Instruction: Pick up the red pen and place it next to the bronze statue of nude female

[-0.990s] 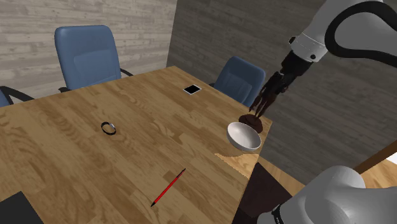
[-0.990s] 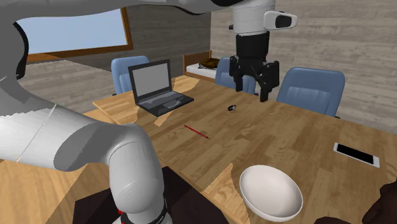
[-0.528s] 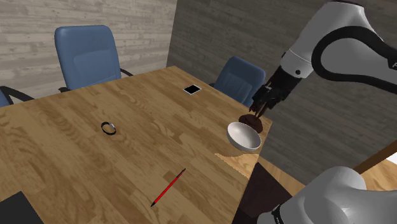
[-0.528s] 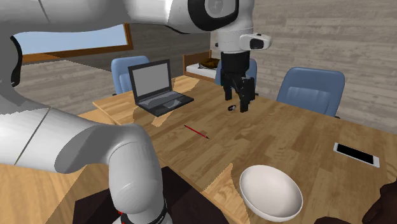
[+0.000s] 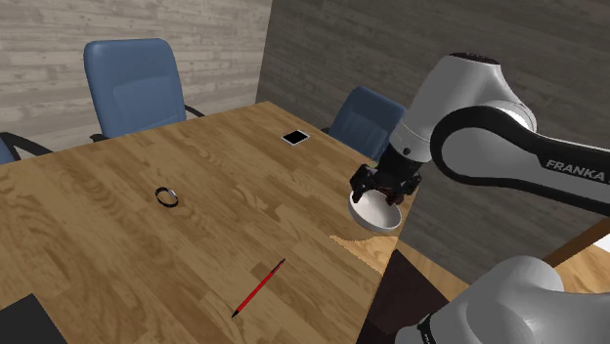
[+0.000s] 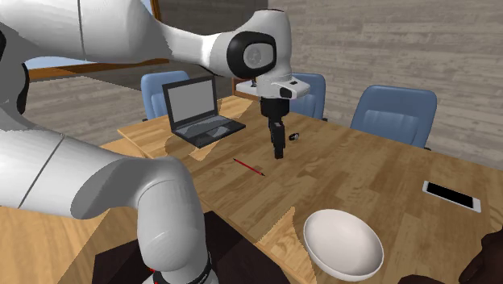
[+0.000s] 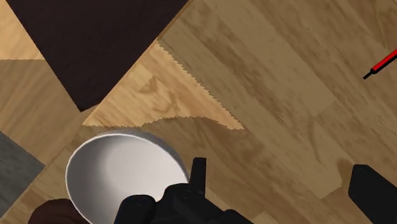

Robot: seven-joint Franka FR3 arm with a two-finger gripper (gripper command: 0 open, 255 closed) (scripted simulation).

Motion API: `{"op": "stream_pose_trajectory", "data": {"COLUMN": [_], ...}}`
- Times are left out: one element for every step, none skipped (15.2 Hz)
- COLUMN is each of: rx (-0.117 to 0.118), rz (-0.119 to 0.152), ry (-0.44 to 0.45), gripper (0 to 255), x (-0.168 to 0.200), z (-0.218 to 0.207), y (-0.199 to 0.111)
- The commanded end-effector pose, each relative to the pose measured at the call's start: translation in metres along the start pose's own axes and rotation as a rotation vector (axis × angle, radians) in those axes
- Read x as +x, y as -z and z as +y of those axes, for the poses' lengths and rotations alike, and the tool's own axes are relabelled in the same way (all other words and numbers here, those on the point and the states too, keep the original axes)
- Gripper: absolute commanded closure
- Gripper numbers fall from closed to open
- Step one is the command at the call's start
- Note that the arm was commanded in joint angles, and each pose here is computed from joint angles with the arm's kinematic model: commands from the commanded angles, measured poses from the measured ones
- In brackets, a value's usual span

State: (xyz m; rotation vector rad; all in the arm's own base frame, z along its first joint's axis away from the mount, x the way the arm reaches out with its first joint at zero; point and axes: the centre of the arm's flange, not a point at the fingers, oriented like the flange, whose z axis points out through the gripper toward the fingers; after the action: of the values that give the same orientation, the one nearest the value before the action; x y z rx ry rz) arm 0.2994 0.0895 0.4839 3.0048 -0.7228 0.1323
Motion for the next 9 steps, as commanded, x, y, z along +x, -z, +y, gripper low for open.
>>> {"op": "stream_pose_trajectory", "data": {"rx": [-0.005, -0.008, -0.011, -0.014, -0.017, -0.020, -0.023, -0.026, -0.029], "rz": [-0.008, -0.012, -0.016, -0.020, -0.024, -0.028, -0.033, -0.037, -0.041], "ry": [-0.084, -0.123, -0.161, -0.200, -0.238, -0.277, -0.315, -0.353, -0.392], "gripper": [0, 0, 0, 0, 0, 0, 0, 0, 0], "x": [-0.011, -0.015, -0.018, -0.021, -0.024, -0.026, -0.028, -0.030, -0.031], "z": [-0.017, -0.027, -0.036, -0.045, -0.055, -0.064, -0.074, -0.084, -0.093], "y": [-0.015, -0.024, -0.033, -0.042, -0.050, -0.059, -0.068, -0.077, -0.086]}}
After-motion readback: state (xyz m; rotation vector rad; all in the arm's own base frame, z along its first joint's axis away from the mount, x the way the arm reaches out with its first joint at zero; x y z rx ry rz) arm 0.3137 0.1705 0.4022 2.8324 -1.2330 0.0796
